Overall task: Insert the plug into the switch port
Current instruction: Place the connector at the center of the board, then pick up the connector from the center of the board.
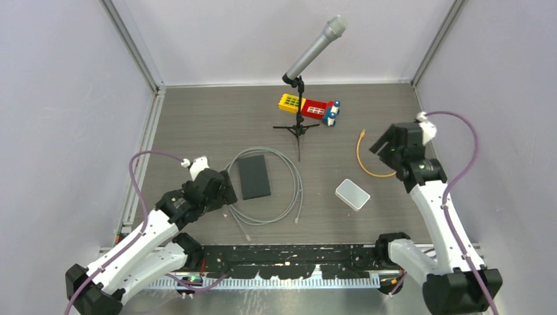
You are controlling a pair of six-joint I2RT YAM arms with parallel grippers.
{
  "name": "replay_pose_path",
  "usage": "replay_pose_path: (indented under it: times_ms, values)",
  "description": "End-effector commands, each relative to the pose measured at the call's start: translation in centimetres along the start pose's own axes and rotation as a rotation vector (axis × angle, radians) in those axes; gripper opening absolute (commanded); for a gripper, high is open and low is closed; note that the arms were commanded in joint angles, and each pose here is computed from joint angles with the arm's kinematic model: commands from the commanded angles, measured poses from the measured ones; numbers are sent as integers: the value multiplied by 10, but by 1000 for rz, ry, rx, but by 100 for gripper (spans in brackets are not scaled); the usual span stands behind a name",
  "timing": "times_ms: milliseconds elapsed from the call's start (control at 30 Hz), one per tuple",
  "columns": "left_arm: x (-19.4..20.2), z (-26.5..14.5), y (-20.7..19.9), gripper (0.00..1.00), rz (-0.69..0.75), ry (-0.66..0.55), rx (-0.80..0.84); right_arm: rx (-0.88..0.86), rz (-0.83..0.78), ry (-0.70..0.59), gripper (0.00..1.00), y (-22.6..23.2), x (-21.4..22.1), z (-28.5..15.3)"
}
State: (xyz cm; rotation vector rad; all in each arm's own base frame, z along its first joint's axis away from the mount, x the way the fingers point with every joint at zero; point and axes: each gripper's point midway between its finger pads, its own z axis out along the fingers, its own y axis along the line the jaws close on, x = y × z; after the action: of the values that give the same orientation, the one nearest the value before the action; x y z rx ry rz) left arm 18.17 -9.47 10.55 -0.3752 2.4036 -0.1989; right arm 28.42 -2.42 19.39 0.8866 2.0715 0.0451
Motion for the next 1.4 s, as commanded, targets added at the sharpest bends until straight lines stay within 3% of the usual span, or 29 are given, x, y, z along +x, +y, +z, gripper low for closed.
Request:
replay_pose_path:
  times_ms: [0,200,467,700,900,1367]
  values:
    - [7,-1,5,99,-37,17,-7,-230,-169,86,70,61,46,-36]
    - [2,-6,0,99,-36,-2,35,-512,-379,240,62,111,138,-75]
    - [-11,-10,-33,96,54,-18,176,-590,-525,395,54,117,225,-88]
    - [-19,-10,-46,96,84,-56,243,-547,-429,442,47,130,260,-66]
    - [-21,-13,-60,95,114,-54,309,-471,-466,511,46,135,294,-42]
    - [-23,-19,-66,93,169,-75,365,-311,-564,507,34,115,312,-10]
